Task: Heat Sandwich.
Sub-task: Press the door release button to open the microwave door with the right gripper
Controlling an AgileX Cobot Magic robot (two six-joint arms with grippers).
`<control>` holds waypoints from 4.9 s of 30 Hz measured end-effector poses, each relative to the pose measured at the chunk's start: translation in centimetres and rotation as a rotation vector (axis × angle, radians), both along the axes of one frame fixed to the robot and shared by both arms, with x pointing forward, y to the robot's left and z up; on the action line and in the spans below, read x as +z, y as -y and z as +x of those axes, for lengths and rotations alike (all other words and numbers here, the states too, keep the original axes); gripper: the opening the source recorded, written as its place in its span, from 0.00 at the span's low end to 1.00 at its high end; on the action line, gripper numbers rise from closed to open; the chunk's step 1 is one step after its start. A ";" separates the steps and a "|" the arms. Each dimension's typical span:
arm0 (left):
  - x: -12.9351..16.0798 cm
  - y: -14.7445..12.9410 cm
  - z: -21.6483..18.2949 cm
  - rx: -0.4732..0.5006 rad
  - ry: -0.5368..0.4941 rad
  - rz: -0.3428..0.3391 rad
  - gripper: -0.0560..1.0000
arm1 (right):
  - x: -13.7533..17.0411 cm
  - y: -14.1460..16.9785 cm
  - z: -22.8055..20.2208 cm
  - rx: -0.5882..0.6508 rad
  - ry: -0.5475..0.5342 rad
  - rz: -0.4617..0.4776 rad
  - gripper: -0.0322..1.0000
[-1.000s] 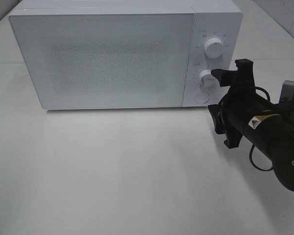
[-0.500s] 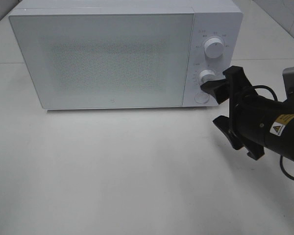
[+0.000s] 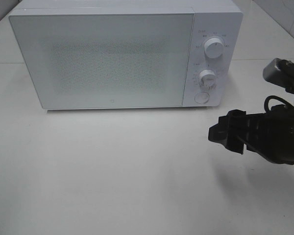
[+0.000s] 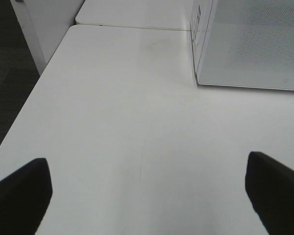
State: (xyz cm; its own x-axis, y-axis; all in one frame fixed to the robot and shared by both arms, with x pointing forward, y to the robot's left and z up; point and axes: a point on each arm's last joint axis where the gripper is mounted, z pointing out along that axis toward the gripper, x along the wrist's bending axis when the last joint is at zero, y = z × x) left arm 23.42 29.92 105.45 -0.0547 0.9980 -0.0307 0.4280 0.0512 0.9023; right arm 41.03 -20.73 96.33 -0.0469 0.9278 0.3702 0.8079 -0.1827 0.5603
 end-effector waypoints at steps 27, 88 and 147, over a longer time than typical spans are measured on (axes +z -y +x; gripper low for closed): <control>0.0 0.0 0.0 0.000 0.000 0.000 0.99 | 9.7 6.0 -10.3 0.425 -0.090 -0.448 0.77; 0.0 0.0 0.0 0.000 0.000 0.000 0.99 | 11.5 9.0 -13.1 -0.084 0.558 -0.340 0.77; 0.0 0.0 0.0 0.000 0.000 0.000 0.99 | -0.7 5.5 3.7 -0.120 0.647 -0.303 0.77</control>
State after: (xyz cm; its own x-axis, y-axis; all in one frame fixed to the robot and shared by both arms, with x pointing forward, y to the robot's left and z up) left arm 23.42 29.92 105.45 -0.0547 0.9980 -0.0307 0.4280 0.0512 0.9023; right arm 44.72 -26.27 95.63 -0.0603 0.9978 0.0283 0.2818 -0.0101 0.9594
